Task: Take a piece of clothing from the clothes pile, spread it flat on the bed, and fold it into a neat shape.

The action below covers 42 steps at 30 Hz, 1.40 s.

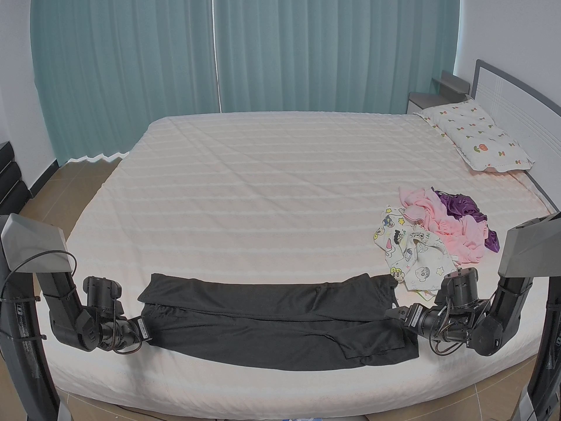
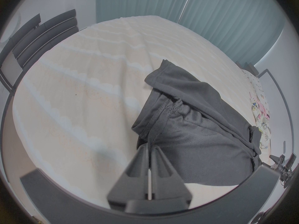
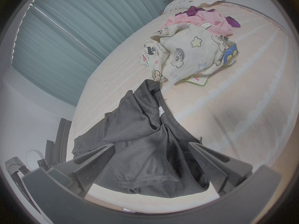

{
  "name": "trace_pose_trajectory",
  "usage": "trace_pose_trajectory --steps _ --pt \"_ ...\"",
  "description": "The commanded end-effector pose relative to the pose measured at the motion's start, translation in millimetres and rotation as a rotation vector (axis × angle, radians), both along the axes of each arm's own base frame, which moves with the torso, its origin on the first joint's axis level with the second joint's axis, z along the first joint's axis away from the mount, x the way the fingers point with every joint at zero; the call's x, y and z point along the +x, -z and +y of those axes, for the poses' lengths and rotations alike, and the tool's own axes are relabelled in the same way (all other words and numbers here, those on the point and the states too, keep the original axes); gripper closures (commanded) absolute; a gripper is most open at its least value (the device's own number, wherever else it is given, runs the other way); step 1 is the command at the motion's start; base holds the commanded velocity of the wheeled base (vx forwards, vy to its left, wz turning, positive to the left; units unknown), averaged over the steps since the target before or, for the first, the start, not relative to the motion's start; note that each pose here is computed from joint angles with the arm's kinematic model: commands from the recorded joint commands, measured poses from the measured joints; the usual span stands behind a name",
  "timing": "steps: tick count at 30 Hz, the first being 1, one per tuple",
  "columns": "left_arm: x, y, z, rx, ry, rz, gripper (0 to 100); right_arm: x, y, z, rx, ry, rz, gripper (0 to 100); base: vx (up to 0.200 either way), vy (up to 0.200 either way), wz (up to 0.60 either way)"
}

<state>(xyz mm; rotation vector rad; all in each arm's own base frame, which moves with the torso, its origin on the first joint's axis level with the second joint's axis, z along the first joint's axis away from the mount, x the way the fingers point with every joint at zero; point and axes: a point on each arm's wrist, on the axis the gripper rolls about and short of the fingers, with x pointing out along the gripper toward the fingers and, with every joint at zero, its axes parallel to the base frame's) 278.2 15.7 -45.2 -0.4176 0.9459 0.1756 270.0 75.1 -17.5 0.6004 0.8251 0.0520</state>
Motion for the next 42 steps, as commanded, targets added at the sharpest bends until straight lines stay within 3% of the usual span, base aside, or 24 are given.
trace_pose_trajectory --steps 1,17,18,24,30,38,42 --pt "-6.1 0.0 4.1 0.017 -0.027 0.017 100 -0.8 -0.1 -0.5 -0.001 0.001 0.002 0 0.000 0.000 0.00" --pt "-20.0 -2.8 10.3 0.033 -0.054 0.049 100 -7.8 -2.2 -2.4 -0.007 -0.002 0.011 0 0.000 0.000 0.00" --pt "-20.5 -2.3 10.2 0.033 -0.054 0.052 0 -7.8 -2.2 -2.4 -0.007 -0.002 0.011 0 0.000 0.000 0.00" --pt "-16.3 -8.3 11.0 0.035 -0.058 0.017 0 -7.4 -2.0 -2.3 -0.007 -0.002 0.011 0 0.000 0.000 0.00" --pt "7.0 -41.2 11.1 0.034 -0.057 -0.135 0 -7.0 -2.5 -2.2 -0.006 -0.002 0.008 0 0.000 0.000 0.00" --pt "17.5 -60.7 5.8 0.037 -0.029 -0.085 0 -6.4 -2.4 -2.5 -0.005 -0.001 0.007 0 0.000 0.000 0.00" --pt "23.0 -73.0 6.8 0.025 -0.028 -0.101 0 -5.1 -1.6 -2.1 -0.006 -0.002 0.006 0 0.000 0.000 0.00"
